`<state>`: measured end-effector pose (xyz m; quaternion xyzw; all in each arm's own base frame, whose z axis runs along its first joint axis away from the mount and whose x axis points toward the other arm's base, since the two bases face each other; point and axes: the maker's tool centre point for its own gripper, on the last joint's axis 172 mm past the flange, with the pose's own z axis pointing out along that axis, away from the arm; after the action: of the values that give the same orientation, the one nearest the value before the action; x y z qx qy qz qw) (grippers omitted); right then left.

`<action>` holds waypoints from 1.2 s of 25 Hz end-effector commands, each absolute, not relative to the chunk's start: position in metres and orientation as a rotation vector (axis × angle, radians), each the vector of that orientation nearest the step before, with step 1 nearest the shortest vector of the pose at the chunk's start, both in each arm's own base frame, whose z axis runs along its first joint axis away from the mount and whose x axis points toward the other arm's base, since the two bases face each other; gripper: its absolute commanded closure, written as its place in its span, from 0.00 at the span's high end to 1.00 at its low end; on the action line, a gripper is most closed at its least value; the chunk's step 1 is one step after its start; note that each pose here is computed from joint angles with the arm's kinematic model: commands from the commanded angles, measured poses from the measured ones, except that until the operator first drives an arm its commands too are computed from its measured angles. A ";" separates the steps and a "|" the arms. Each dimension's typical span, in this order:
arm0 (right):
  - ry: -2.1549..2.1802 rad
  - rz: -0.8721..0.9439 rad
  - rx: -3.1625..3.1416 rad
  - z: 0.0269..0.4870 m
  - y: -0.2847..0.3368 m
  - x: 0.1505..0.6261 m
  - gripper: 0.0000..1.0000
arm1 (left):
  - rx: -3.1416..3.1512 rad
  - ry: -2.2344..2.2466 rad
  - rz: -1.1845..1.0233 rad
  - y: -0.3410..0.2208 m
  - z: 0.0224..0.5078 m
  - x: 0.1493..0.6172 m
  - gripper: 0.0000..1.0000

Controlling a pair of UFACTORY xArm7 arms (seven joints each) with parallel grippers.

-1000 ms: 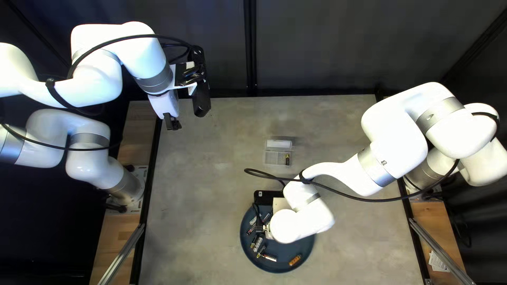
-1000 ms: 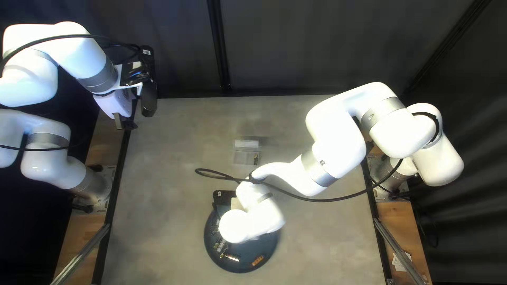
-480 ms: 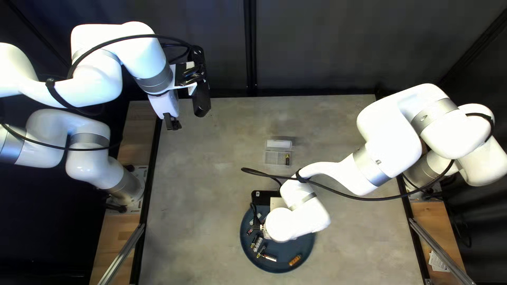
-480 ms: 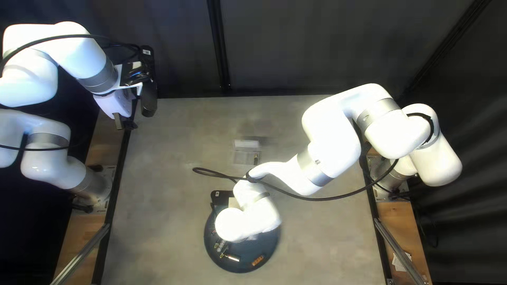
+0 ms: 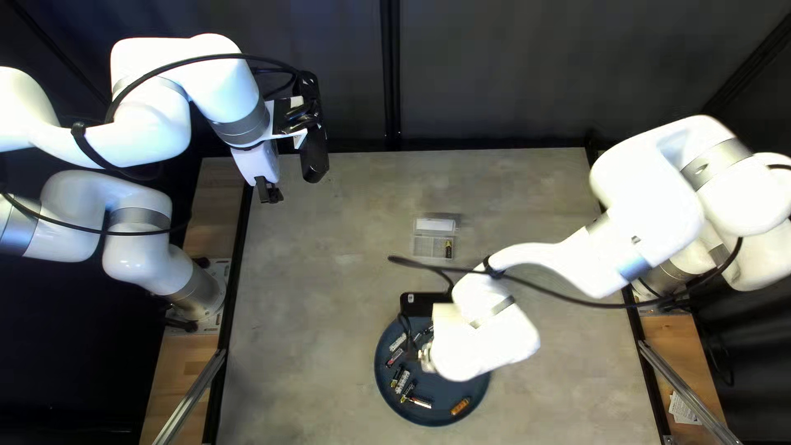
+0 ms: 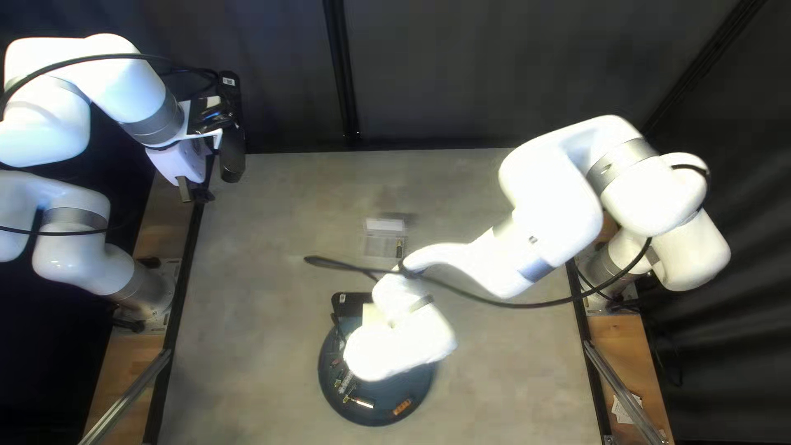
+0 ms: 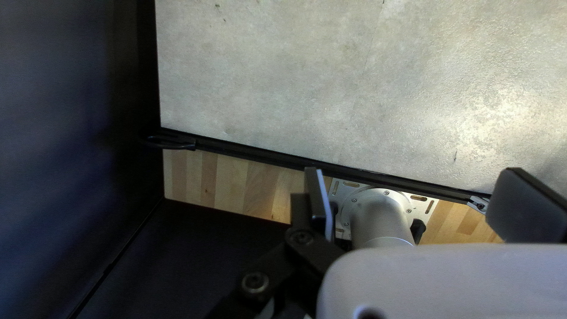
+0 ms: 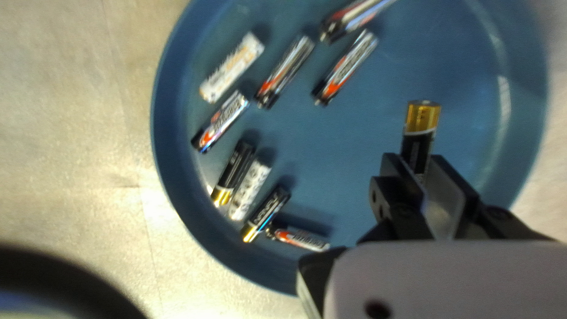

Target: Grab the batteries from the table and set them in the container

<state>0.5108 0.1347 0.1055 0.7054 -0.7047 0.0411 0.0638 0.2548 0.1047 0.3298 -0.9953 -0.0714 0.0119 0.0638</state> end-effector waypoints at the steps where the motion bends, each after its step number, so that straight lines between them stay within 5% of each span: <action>1: -2.157 0.098 2.105 0.106 0.072 0.508 0.00 | -3.006 -0.216 0.036 0.105 0.330 0.255 1.00; 9: -2.173 0.034 2.114 0.075 0.002 0.508 0.00 | -3.006 -0.216 0.036 0.105 0.330 0.255 1.00; 30: -2.152 0.015 2.105 0.058 -0.043 0.504 0.00 | -3.006 -0.216 0.036 0.105 0.330 0.255 1.00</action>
<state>0.5040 -0.0395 0.0589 0.6994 -0.7118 0.0056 0.0642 0.2548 0.1047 0.3298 -0.9953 -0.0714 0.0119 0.0638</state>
